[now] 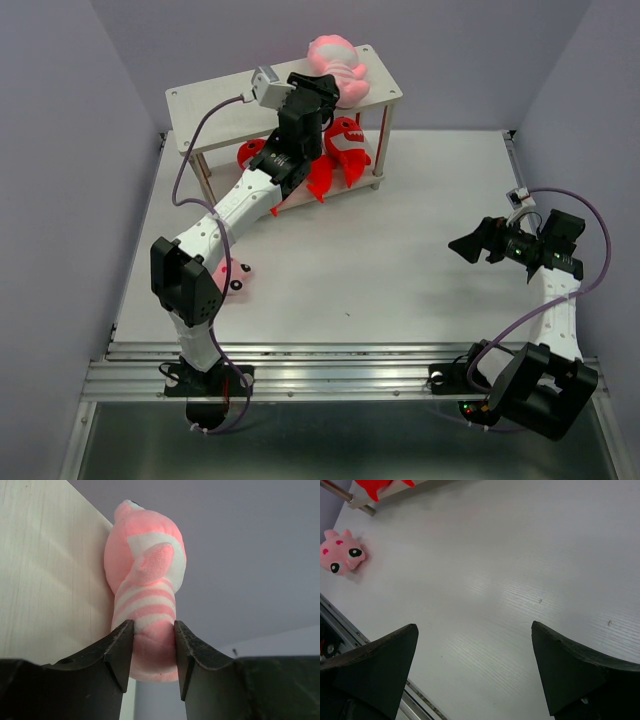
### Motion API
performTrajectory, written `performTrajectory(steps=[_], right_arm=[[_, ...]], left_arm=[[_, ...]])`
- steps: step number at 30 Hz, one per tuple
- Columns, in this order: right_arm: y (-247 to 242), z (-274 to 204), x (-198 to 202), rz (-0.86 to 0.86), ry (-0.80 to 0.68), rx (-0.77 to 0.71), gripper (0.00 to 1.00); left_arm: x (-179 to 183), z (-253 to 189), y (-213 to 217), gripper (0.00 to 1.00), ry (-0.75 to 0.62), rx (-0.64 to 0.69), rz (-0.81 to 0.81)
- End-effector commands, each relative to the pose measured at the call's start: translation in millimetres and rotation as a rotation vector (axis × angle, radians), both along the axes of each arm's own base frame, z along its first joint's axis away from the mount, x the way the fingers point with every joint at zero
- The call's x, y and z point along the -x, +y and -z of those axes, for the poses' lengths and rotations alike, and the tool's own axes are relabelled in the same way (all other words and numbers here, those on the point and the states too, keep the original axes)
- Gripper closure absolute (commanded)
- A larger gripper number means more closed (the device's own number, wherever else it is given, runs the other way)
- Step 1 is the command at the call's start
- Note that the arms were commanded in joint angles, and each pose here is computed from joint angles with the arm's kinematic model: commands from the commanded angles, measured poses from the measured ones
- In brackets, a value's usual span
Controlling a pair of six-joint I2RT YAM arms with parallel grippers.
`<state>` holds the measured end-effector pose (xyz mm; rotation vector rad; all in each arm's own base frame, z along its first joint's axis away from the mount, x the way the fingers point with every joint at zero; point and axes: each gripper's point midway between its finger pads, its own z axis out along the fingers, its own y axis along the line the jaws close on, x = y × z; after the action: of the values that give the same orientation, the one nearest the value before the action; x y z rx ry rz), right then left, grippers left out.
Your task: Place and organize the stuffed toys onto the shelf
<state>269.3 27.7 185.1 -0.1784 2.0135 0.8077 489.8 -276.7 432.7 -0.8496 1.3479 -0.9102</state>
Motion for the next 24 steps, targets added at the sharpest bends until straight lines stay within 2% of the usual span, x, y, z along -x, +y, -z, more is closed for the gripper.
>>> performTrajectory(steps=[1,3,14,16,19,24], right_arm=[[-2,-5,-5,-0.007,-0.037,0.029,0.0],[-2,-5,-5,-0.006,-0.036,0.03,0.0],[-3,-5,-5,-0.001,-0.036,0.036,0.0],[-3,-5,-5,-0.002,-0.038,0.038,0.0],[-3,-5,-5,-0.001,-0.038,0.039,0.0],[-3,-5,-5,0.0,-0.039,0.041,0.0]], left_arm=[[14,-38,9,0.55,-0.09,0.046,0.015],[14,-39,6,0.58,-0.093,0.051,0.031],[12,-39,-3,0.6,-0.102,0.059,0.065],[11,-37,-1,0.67,-0.095,0.063,0.054],[10,-37,2,0.73,-0.09,0.071,0.035],[8,-37,7,0.9,-0.088,0.08,0.005]])
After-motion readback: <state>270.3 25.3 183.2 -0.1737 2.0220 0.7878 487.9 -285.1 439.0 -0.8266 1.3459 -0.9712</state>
